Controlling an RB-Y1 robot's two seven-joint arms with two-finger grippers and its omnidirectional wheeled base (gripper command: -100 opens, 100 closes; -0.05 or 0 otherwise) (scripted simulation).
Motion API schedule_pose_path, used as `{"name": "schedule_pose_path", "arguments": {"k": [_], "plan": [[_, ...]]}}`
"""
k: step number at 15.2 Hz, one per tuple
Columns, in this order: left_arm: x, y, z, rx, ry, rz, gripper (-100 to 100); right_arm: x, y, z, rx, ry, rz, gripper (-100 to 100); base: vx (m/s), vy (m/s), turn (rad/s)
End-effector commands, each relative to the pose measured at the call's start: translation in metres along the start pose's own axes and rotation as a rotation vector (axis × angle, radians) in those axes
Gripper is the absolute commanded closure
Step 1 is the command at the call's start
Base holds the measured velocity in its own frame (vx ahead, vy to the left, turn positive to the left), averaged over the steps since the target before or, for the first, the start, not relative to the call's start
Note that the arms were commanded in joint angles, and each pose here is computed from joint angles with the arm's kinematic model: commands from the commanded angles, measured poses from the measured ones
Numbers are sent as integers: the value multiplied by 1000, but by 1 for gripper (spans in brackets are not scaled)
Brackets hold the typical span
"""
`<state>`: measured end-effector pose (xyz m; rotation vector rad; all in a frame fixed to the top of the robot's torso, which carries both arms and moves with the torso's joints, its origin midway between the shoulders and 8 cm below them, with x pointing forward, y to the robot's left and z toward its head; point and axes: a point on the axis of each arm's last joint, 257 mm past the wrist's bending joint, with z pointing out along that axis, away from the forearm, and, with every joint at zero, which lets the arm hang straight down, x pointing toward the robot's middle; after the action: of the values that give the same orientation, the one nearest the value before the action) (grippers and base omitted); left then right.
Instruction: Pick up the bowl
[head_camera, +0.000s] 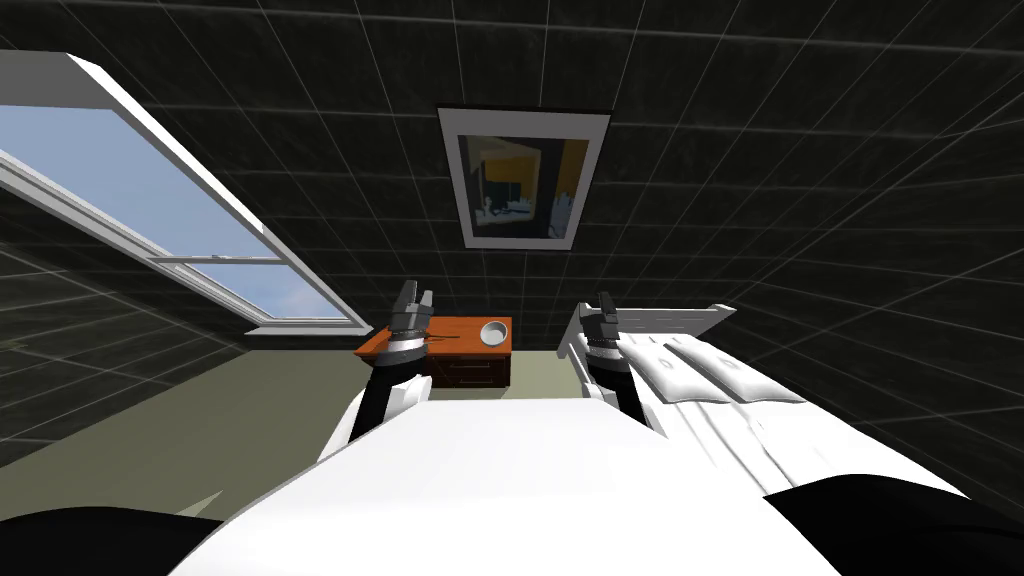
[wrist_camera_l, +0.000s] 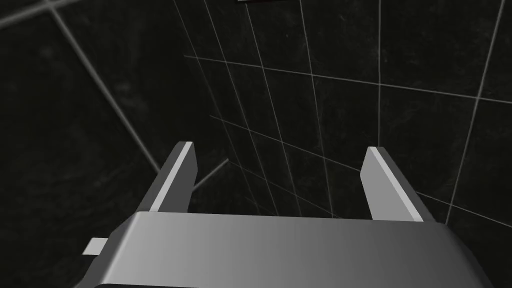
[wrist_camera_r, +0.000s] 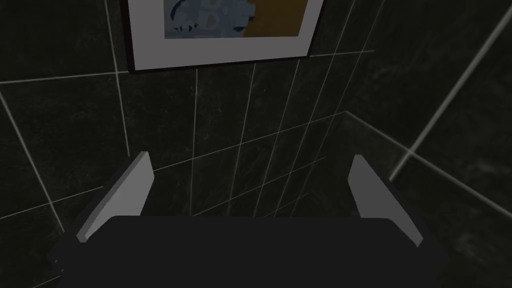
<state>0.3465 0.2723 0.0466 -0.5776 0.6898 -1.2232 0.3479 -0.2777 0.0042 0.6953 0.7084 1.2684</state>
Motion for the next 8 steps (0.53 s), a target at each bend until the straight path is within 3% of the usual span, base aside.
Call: {"name": "schedule_pose_path", "arguments": {"k": [1, 5, 6, 8], "plan": [[5, 13, 0, -27, 34, 5, -100, 0, 0, 0, 0, 0, 0, 0, 0, 0, 0], [13, 58, -1, -132, 77, -2, -100, 0, 0, 0, 0, 0, 0, 0, 4, -13, -25], [13, 58, -1, -132, 77, -2, -100, 0, 0, 0, 0, 0, 0, 0, 10, -18, -19], [16, 90, -3, -207, 92, -11, -100, 0, 0, 0, 0, 0, 0, 0, 9, -21, -23]]}}
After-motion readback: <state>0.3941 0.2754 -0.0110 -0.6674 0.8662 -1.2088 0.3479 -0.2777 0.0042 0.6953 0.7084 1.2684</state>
